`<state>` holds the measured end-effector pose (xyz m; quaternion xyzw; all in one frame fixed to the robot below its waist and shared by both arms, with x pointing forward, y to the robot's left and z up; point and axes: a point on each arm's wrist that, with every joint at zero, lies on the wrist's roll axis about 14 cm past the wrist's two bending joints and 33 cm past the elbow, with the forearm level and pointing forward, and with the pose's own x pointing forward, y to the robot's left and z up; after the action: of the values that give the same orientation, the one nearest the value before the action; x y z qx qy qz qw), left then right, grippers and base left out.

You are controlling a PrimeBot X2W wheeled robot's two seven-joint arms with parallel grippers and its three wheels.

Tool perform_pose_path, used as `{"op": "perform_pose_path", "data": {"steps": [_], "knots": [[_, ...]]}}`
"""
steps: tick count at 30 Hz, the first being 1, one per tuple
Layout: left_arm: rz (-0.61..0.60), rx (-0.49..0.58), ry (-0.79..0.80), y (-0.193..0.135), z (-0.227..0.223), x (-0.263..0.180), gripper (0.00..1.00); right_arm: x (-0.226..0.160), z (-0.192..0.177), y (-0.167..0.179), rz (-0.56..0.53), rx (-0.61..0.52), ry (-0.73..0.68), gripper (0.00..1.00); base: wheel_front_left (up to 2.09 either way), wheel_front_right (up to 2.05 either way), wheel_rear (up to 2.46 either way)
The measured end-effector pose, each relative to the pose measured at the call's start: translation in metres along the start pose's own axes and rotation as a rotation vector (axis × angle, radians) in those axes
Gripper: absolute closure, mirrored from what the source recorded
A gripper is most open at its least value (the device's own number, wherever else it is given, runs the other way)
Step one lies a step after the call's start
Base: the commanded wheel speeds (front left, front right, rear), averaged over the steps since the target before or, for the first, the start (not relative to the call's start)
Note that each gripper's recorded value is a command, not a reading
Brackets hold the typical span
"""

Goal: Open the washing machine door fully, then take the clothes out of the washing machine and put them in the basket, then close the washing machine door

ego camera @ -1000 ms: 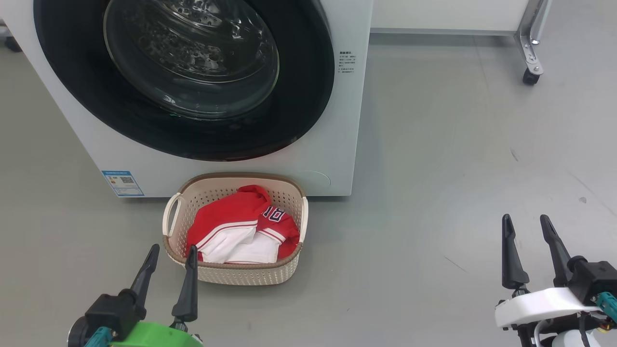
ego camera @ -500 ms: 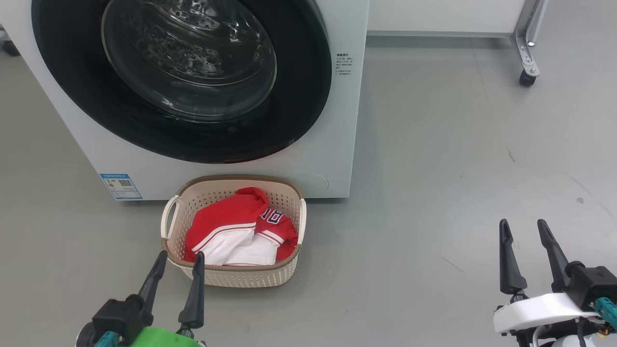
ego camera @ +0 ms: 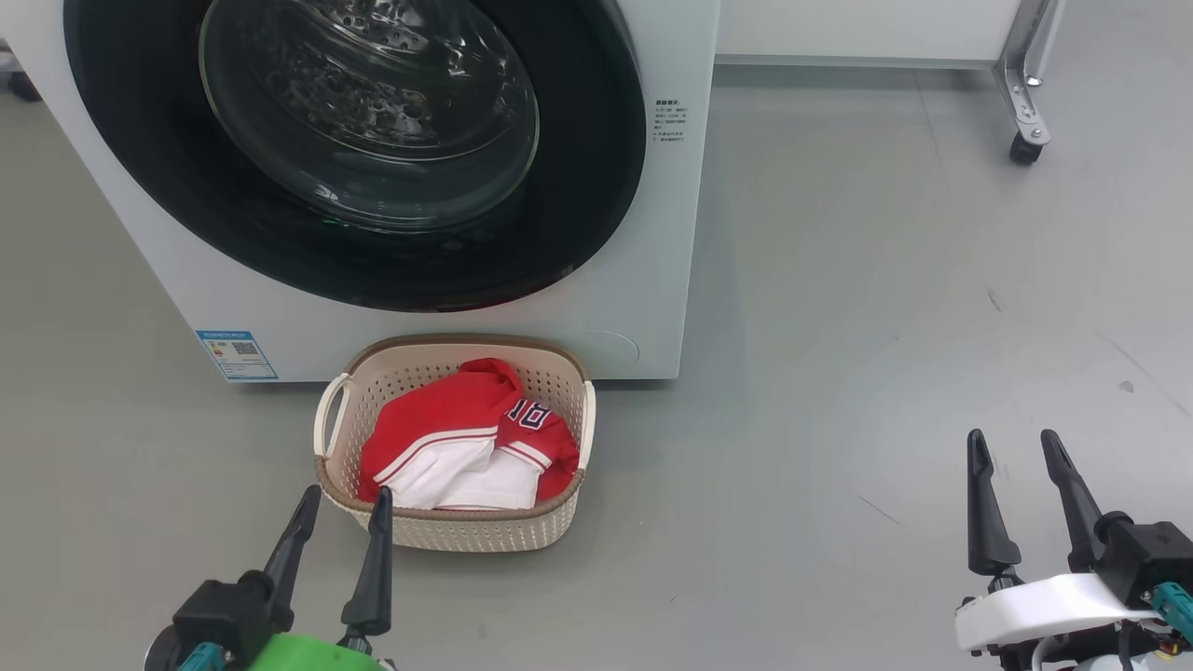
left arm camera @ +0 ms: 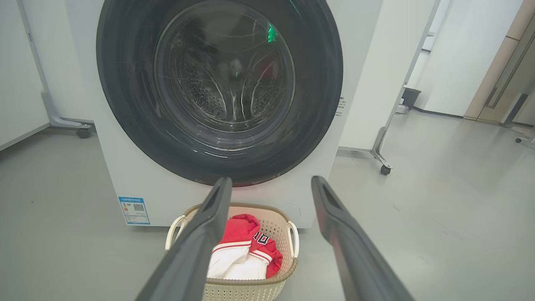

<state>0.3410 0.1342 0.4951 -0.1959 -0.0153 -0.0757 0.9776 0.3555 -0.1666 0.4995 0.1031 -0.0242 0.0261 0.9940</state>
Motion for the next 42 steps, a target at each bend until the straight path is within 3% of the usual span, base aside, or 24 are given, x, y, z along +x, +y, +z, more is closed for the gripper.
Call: {"op": "perform_pose_path", "data": {"steps": [16, 17, 23, 42], "knots": [[0.021, -0.026, -0.002, 0.005, 0.000, -0.001, 0.00, 0.001, -0.003, 0.004, 0.010, 0.002, 0.006, 0.00, 0.00, 0.00, 0.00], [0.023, -0.029, 0.000, 0.006, -0.001, -0.001, 1.00, 0.001, -0.004, 0.004, 0.010, 0.003, 0.010, 1.00, 0.00, 0.00, 0.00], [0.047, -0.048, 0.066, 0.008, -0.023, -0.010, 1.00, -0.010, -0.029, 0.004, -0.013, 0.027, 0.088, 1.00, 0.00, 0.00, 0.00], [0.104, -0.247, 0.059, 0.017, -0.021, -0.009, 1.00, -0.012, -0.036, -0.012, -0.096, 0.255, 0.129, 1.00, 0.00, 0.00, 0.00]]}}
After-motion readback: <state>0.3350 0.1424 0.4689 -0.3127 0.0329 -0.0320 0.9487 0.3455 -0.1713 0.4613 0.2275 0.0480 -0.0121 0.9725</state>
